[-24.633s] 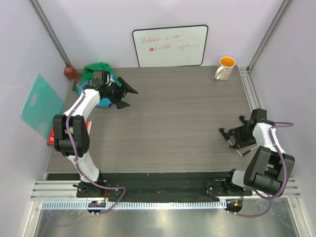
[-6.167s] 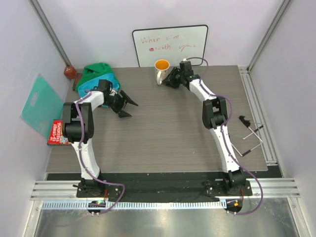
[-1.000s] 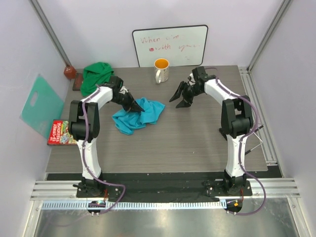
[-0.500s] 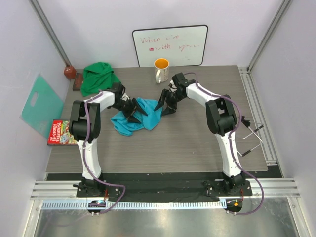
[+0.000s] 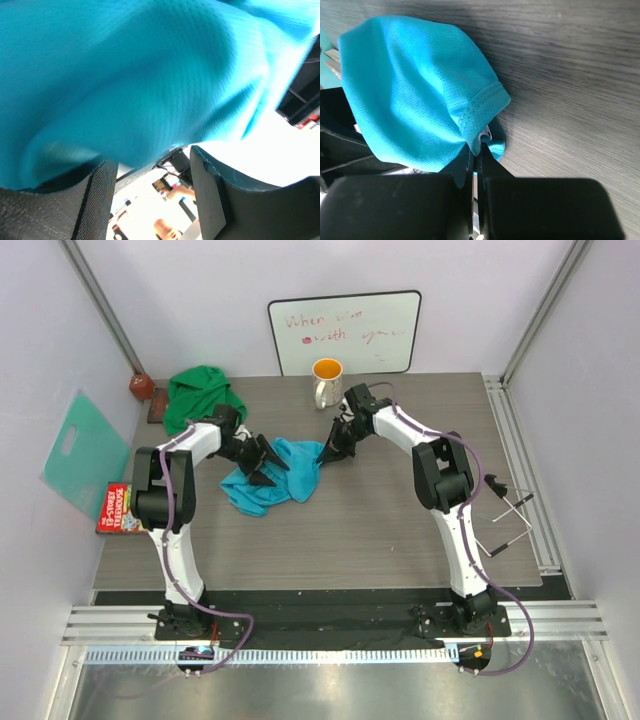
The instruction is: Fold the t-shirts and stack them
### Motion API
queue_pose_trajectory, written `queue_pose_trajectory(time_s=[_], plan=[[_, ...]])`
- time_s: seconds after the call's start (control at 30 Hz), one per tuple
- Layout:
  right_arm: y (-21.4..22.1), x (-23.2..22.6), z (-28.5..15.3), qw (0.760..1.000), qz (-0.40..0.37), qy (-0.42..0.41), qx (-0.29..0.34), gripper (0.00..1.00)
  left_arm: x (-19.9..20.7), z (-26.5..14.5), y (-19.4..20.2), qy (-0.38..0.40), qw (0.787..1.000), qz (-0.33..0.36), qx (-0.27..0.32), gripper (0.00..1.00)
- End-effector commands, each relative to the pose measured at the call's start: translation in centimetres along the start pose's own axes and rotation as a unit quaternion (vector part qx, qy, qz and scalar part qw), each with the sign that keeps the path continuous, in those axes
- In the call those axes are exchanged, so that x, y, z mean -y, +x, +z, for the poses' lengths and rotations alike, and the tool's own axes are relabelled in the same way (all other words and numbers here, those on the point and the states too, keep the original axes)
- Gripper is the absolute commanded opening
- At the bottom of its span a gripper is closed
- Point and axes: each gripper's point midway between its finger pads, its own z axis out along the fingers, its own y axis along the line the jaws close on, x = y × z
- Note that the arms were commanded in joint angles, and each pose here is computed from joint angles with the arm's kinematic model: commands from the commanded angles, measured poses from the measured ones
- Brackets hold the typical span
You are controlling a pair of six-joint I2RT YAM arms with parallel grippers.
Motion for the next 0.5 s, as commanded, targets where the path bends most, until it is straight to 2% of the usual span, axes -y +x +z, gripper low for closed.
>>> queue_pose_trajectory(time_s=[0.0,0.17,0.2,0.27,0.33,0.47], plan=[[-0.6,-2.5,-2.1,0.999,-0.033,-0.015,0.019,0.01,0.5,-3.6,-0.9,0.019,0.999,0.014,0.047,0.59],[-0.4,-5.4,-5.9,0.996,-0.077,-0.023,0.032,0.01,0.6,-6.2,-2.2,0.048,0.994,0.013,0.095,0.63],[0.0,-5.4,-7.0,0.996,-0.081,-0.005,0.031,0.01,-0.4,-7.1,-3.1,0.047,0.993,0.000,0.111,0.63],[-0.7,-8.2,-10.3,0.990,-0.124,-0.015,0.064,0.01,-1.1,-8.3,-3.9,0.049,0.990,-0.006,0.133,0.65],[0.1,-9.5,-12.4,0.990,-0.123,-0.022,0.060,0.01,-1.7,-8.9,-4.4,0.047,0.988,-0.011,0.147,0.66],[1.4,-14.0,-17.1,0.984,-0.135,-0.061,0.096,0.01,-2.7,-10.0,-4.1,0.041,0.987,-0.010,0.157,0.65]])
